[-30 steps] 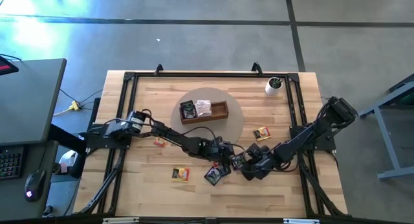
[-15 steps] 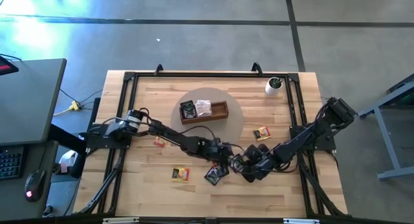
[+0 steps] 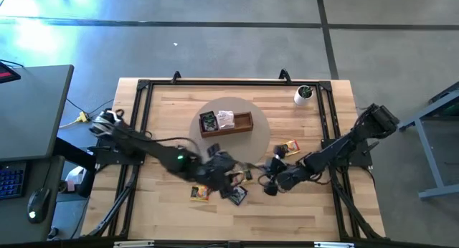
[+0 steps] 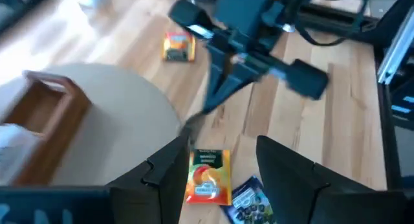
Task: Pick & Place Tea
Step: Put the purple tea bag into the left section of the wooden organizer
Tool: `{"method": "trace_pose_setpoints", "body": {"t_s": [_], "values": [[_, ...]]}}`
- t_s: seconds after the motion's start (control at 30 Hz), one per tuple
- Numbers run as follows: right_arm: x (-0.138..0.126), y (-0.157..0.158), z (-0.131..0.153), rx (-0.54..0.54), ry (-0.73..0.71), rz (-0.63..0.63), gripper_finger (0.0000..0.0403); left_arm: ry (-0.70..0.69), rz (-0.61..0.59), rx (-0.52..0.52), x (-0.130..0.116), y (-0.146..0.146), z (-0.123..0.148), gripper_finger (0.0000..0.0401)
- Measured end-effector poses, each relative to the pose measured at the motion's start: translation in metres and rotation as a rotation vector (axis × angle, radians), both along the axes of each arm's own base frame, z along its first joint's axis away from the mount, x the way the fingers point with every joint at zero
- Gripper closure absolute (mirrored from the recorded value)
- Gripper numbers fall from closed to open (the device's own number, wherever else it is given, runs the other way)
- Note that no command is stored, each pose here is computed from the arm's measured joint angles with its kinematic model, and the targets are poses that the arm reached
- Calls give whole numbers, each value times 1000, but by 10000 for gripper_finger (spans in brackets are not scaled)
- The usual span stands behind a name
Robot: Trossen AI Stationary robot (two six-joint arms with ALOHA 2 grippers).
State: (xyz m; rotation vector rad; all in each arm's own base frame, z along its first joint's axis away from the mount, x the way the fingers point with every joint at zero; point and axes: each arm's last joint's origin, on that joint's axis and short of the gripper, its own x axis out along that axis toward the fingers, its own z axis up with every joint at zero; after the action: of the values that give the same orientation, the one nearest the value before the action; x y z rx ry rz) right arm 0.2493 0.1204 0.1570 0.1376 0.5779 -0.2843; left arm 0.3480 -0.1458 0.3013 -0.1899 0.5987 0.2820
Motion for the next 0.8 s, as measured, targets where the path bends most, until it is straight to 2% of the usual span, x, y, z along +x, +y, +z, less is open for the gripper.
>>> {"method": "trace_pose_setpoints", "body": {"t_s": [0.2, 0.3, 0.47, 0.57, 0.67, 0.8], "values": [[35, -37, 34, -365, -226, 48, 402, -123, 46, 112, -38, -28, 29, 224], [51, -63, 50, -479, -231, 51, 402, -176, 87, 174, -50, -38, 36, 224], [86, -96, 75, -540, -192, 104, 402, -172, 95, 245, -52, -39, 36, 224], [107, -112, 79, -565, -88, 124, 403, -170, 88, 266, -52, -40, 36, 224], [128, -127, 72, -594, 25, 129, 403, -173, 89, 263, -52, -40, 37, 224], [151, -142, 55, -569, 120, 158, 403, -190, 125, 257, -53, -39, 37, 224]]}}
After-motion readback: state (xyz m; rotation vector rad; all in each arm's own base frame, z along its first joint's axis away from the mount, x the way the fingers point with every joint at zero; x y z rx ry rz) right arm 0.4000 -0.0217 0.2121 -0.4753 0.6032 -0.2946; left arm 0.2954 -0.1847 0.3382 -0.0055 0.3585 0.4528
